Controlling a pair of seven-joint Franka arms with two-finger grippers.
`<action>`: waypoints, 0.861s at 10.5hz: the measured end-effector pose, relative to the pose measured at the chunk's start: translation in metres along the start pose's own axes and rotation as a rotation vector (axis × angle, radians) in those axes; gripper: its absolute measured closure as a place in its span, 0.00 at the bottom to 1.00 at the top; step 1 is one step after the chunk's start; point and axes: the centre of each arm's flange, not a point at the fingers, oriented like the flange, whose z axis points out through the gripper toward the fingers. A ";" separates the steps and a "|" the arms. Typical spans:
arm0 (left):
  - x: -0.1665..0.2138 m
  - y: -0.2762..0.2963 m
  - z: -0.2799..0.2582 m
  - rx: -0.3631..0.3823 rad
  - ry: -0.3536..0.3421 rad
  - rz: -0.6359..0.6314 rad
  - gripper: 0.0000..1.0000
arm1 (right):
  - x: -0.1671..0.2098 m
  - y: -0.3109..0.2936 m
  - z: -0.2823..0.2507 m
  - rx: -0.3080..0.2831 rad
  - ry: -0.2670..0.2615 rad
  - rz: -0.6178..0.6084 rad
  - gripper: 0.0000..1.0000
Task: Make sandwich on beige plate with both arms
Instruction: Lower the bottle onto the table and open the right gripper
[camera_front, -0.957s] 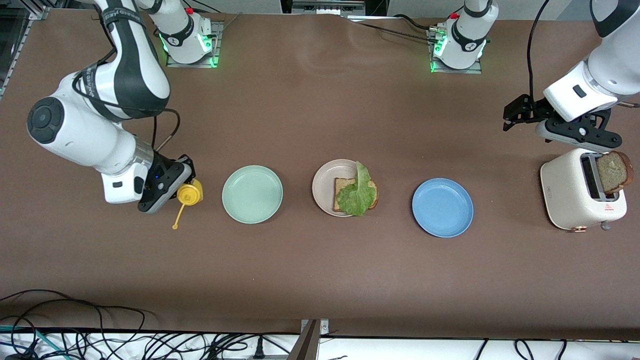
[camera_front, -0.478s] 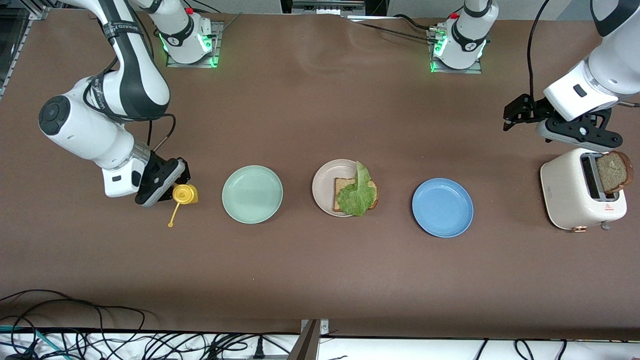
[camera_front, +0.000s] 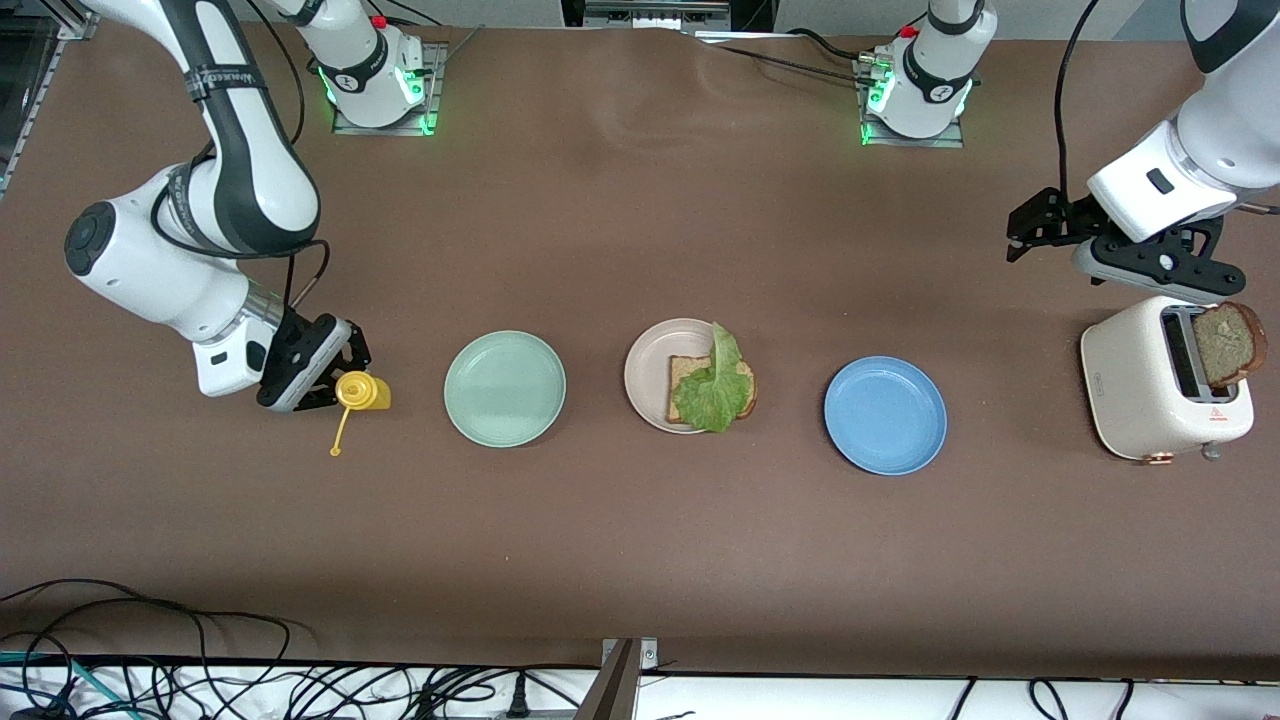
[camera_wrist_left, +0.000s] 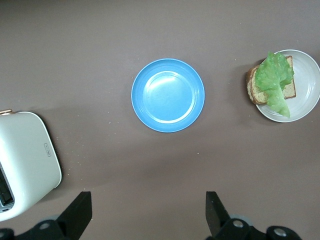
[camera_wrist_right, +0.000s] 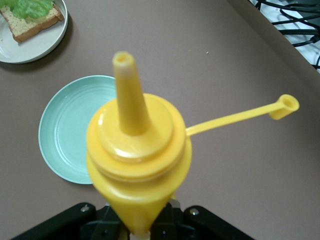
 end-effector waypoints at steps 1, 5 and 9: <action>0.000 0.000 0.000 0.000 0.000 0.000 0.00 | -0.005 0.004 0.005 -0.003 0.008 -0.012 0.88; 0.000 0.000 0.000 0.000 0.000 0.000 0.00 | -0.019 0.007 0.046 0.024 0.057 -0.049 0.85; 0.000 0.000 0.000 0.000 0.000 0.000 0.00 | -0.039 0.009 0.080 0.065 0.109 -0.108 0.85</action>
